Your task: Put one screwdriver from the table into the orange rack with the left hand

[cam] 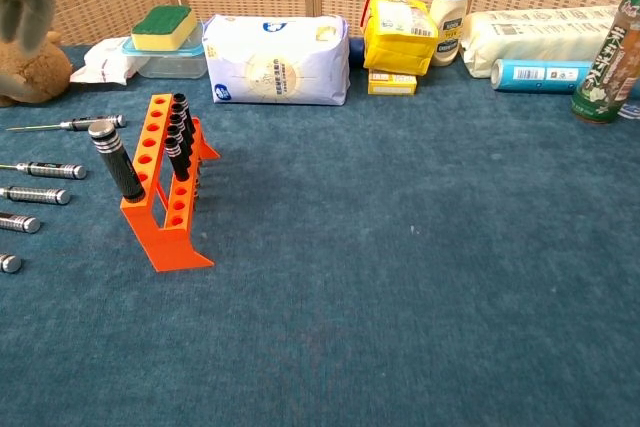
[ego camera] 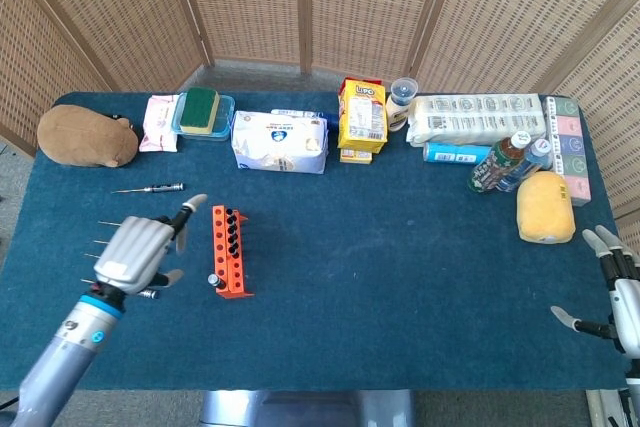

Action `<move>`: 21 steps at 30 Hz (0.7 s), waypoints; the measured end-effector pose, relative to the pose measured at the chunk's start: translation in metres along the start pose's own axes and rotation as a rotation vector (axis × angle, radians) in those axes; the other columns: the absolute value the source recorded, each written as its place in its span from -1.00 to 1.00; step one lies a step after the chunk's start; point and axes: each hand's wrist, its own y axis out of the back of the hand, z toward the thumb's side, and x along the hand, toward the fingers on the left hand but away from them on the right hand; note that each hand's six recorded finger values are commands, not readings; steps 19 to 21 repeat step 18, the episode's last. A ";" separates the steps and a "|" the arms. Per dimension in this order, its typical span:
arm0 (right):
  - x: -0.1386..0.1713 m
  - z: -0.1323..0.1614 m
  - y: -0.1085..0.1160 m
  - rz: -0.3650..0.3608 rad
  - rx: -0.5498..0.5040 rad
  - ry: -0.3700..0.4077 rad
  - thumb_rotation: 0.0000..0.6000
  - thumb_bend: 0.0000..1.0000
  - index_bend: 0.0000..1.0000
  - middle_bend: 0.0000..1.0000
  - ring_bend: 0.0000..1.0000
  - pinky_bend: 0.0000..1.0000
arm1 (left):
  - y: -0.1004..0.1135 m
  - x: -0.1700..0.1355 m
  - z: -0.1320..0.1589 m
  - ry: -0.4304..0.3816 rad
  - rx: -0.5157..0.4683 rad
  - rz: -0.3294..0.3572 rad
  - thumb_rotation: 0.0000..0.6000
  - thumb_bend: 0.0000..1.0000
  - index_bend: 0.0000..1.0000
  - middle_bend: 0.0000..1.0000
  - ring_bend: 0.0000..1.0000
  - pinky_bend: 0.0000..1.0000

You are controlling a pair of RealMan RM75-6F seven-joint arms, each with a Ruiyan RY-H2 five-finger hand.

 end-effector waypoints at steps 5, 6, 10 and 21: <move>0.000 0.001 -0.002 0.001 0.007 0.000 1.00 -0.99 -0.89 -0.96 -0.96 -1.00 | 0.002 -0.020 -0.029 0.038 0.044 0.066 1.00 -0.86 -1.00 -1.00 -1.00 -0.52; 0.000 0.001 -0.002 0.001 0.008 0.000 1.00 -0.99 -0.89 -0.96 -0.96 -1.00 | 0.002 -0.024 -0.035 0.044 0.048 0.081 1.00 -0.86 -1.00 -1.00 -1.00 -0.55; -0.001 0.003 -0.002 -0.002 0.008 0.002 1.00 -0.99 -0.89 -0.96 -0.96 -1.00 | -0.001 -0.043 -0.065 0.073 0.054 0.143 1.00 -0.86 -1.00 -1.00 -1.00 -0.60; 0.000 0.005 0.001 -0.023 0.014 0.006 1.00 -0.99 -0.91 -0.96 -0.96 -1.00 | -0.027 -0.105 -0.133 0.241 0.014 0.212 1.00 -0.86 -1.00 -1.00 -1.00 -0.63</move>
